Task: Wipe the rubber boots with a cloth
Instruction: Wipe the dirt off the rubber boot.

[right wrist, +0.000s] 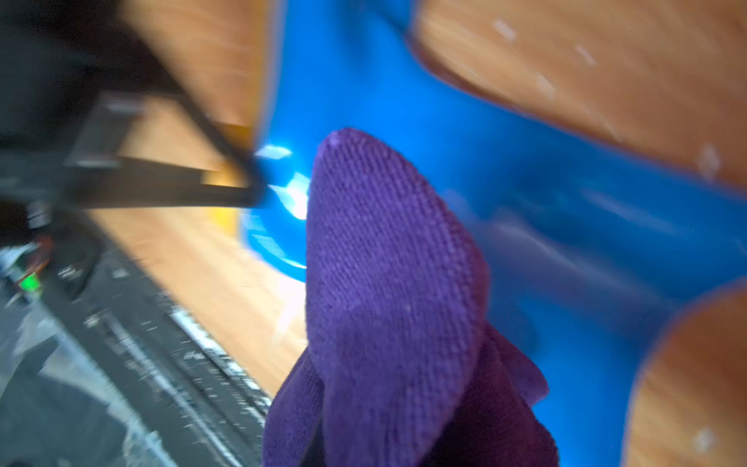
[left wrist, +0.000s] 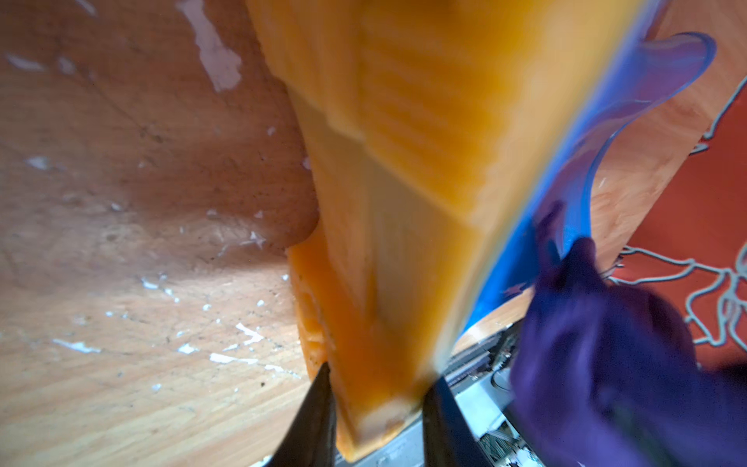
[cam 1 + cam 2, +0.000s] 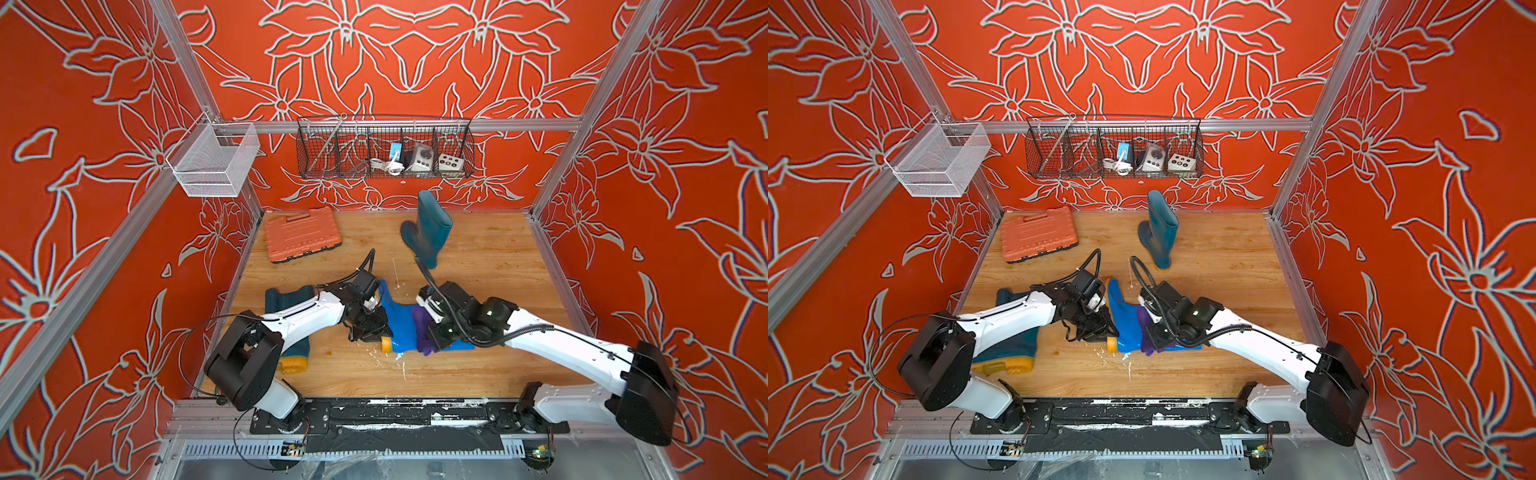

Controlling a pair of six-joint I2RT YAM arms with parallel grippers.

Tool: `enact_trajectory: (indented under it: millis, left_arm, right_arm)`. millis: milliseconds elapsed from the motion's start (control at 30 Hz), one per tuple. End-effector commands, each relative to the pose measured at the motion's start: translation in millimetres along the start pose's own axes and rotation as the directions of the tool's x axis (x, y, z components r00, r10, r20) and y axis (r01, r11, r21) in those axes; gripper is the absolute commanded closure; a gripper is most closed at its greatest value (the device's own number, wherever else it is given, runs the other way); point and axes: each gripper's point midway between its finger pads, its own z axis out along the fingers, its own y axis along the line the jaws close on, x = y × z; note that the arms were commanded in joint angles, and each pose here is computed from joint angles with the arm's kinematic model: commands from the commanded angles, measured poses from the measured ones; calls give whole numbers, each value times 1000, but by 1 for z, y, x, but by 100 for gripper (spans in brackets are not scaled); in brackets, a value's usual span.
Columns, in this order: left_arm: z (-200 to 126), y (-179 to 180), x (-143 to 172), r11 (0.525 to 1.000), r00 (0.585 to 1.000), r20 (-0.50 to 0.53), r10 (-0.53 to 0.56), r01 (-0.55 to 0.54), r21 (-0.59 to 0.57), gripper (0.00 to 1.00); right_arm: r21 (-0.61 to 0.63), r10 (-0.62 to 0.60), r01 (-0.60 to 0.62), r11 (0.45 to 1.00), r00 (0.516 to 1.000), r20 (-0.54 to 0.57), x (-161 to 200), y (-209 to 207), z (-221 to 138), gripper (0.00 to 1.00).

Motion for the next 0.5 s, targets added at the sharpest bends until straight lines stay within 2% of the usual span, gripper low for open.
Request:
enact_trajectory:
  millis: [0, 100, 233, 333, 400, 467]
  left_arm:
    - [-10, -12, 9, 994, 992, -101, -71, 79, 70, 100]
    - [-19, -23, 11, 989, 988, -134, -75, 91, 117, 100]
    - [-29, -39, 14, 980, 985, -162, -54, 83, 181, 100]
    - [-36, -42, 15, 976, 986, -164, -33, 67, 206, 100]
    - [-38, -40, 16, 976, 986, -165, -24, 59, 209, 100]
    - [-38, -38, 17, 976, 986, -168, -23, 58, 210, 100]
  right_arm:
    - [-20, -186, 187, 982, 982, 46, -24, 39, 11, 100]
    - [-53, -264, 264, 963, 964, 1, -24, 57, 32, 100]
    - [9, -240, 241, 970, 969, -53, -16, 36, 47, 100]
    - [88, -110, 118, 989, 990, -94, 2, -10, 44, 100]
    - [154, 61, -44, 987, 992, -106, 24, -58, 35, 100]
    - [204, 208, -184, 961, 973, -101, 50, -95, 25, 100]
